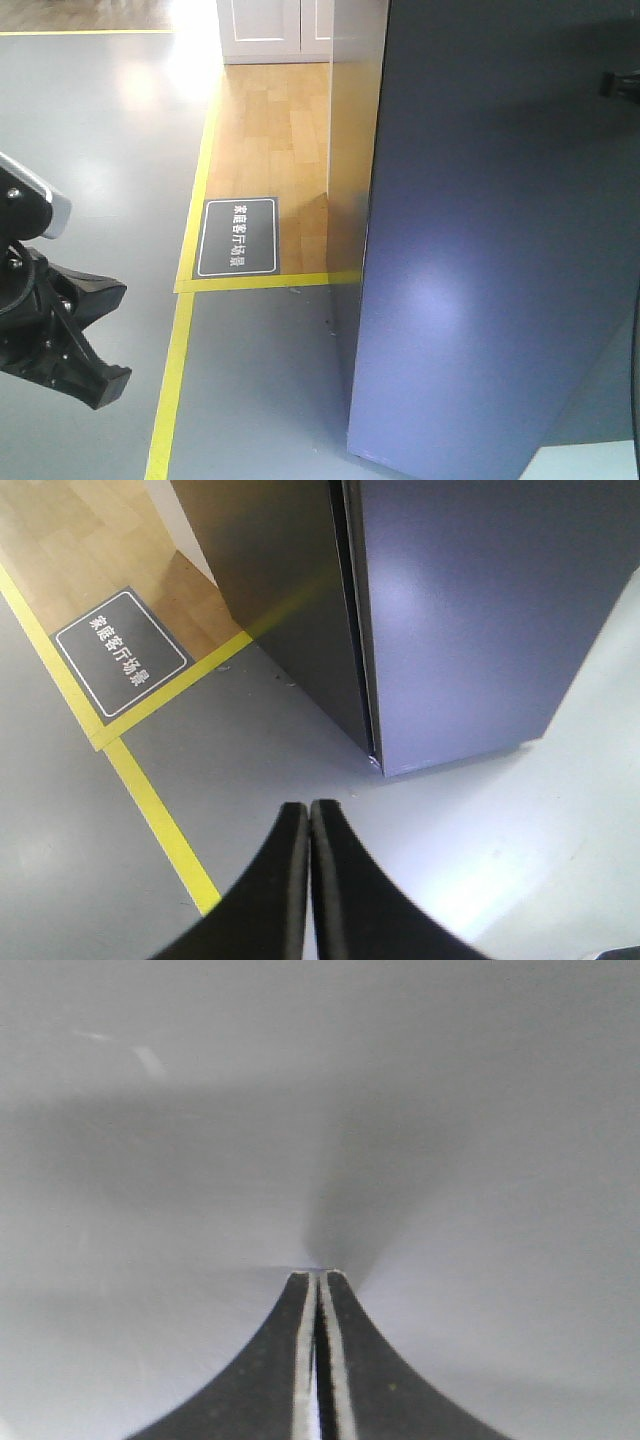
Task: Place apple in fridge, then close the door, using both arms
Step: 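Press the fridge door fully shut with the right gripper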
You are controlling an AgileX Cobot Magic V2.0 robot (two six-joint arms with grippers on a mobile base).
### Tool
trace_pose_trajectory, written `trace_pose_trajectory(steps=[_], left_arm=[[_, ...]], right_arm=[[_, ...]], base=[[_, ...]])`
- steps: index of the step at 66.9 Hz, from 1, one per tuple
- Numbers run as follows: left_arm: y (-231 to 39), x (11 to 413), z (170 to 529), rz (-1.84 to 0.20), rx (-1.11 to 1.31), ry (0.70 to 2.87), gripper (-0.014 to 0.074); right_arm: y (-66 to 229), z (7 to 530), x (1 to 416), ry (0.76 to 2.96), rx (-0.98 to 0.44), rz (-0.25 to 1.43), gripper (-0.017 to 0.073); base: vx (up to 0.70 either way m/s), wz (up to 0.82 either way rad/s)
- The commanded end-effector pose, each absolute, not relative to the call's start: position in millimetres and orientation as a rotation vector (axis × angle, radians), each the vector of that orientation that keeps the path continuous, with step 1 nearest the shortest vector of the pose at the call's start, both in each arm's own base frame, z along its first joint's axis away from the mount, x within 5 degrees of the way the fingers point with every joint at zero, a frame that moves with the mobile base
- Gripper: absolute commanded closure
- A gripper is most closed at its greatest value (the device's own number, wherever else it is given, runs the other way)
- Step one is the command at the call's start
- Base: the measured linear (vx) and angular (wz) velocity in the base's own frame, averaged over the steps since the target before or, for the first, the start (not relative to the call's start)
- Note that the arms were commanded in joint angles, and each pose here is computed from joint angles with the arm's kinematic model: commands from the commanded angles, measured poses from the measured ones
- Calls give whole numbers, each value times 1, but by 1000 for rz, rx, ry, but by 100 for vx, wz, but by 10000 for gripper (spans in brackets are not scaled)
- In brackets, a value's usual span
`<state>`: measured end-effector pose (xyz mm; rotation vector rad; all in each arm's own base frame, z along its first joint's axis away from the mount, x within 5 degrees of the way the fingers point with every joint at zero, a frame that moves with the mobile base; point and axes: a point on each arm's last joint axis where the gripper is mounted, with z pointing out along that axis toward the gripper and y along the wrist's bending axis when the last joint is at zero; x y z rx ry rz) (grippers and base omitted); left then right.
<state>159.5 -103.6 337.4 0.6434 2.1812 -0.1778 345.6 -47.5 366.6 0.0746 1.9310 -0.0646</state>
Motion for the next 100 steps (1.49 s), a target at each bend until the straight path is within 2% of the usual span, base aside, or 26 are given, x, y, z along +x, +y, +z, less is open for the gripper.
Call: trace_pose_trajectory(steps=[1, 21, 46, 68, 100], left_arm=[[-105, 160, 351, -210, 621, 2096, 600], [-105, 160, 351, -210, 621, 2096, 600], [-105, 160, 351, -210, 621, 2096, 600], [-105, 160, 351, -210, 621, 2096, 600], [-105, 160, 351, -210, 621, 2096, 600]], right_arm=[[-55, 391, 363, 1813, 78, -100, 562], [-63, 373, 420, 1859, 63, -100, 562], [-61, 368, 419, 1935, 52, -73, 562], [-50, 385, 389, 2059, 24, 4, 562], [9, 351, 290, 2212, -155, 40, 562]], base=[[0, 0], [0, 0], [0, 0], [0, 0], [0, 0]])
